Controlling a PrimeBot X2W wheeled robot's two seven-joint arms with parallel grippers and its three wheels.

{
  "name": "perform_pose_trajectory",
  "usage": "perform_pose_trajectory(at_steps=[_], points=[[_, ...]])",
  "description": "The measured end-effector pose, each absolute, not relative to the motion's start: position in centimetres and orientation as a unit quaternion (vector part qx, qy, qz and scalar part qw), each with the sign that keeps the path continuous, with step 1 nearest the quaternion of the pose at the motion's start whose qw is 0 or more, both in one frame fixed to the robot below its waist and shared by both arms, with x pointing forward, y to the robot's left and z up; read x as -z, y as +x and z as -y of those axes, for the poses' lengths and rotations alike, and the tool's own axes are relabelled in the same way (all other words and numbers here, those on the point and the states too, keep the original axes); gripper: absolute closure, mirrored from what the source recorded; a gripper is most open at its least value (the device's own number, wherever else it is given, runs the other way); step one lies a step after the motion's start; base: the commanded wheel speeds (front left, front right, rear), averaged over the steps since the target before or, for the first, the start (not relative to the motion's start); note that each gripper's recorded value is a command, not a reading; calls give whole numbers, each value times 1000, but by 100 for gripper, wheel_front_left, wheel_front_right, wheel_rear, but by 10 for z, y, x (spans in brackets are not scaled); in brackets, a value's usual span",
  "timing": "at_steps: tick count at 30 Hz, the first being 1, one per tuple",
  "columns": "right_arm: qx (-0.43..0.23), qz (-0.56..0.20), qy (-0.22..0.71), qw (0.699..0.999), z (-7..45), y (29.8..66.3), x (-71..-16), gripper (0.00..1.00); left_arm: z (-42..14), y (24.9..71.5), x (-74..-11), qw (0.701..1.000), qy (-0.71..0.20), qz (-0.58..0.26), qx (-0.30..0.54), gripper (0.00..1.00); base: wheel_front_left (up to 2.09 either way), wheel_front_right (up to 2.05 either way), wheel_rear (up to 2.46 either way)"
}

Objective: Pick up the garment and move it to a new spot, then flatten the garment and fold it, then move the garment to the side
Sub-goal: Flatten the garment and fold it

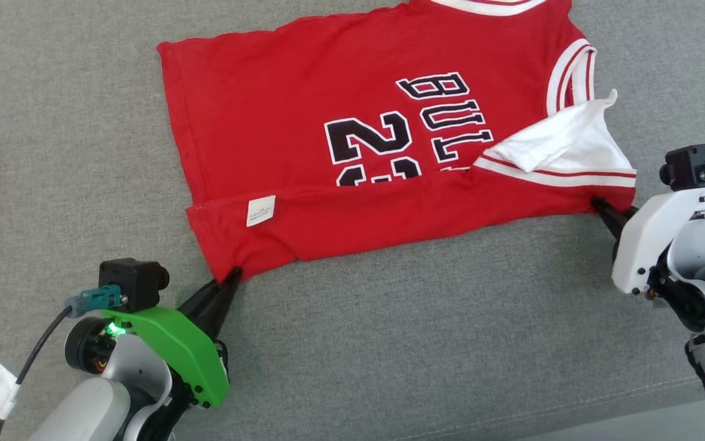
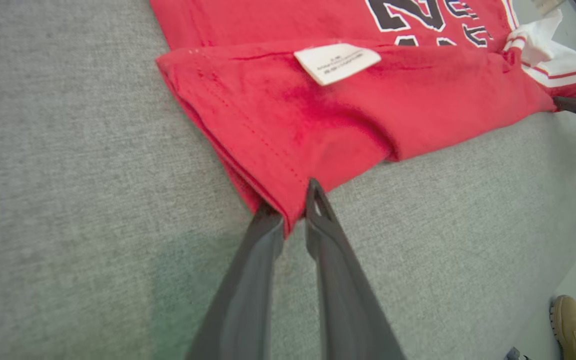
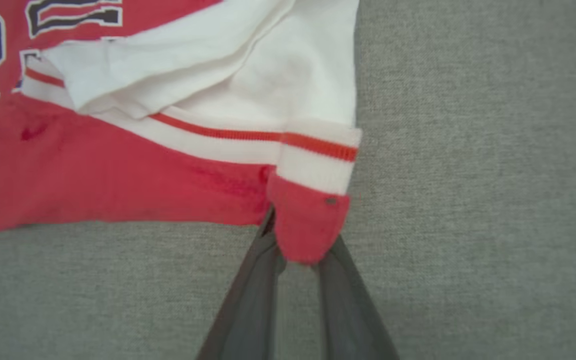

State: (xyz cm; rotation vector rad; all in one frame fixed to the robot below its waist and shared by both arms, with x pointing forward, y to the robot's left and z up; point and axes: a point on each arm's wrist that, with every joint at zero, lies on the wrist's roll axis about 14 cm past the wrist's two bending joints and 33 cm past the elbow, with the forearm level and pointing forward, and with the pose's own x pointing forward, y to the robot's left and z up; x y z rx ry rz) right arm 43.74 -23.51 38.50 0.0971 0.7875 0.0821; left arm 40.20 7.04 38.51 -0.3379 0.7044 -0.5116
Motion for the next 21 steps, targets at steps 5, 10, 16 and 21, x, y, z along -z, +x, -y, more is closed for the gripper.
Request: perform_pose_trajectory(at_steps=[5, 10, 16, 21], points=[[-39, -388, 35, 920, 261, 436, -403, 100, -79, 399, -398, 891, -151, -337, 264, 100, 0, 0, 0], [-45, -429, 15, 902, 282, 415, -417, 100, -75, 367, -406, 872, -164, -359, 289, 100, 0, 0, 0], [-70, -496, 15, 865, 282, 367, -408, 100, -68, 319, -397, 847, -196, -401, 288, 100, 0, 0, 0], [-75, -515, 4, 854, 278, 348, -396, 0, -61, 305, -389, 841, -214, -413, 278, 27, 0, 0, 0]])
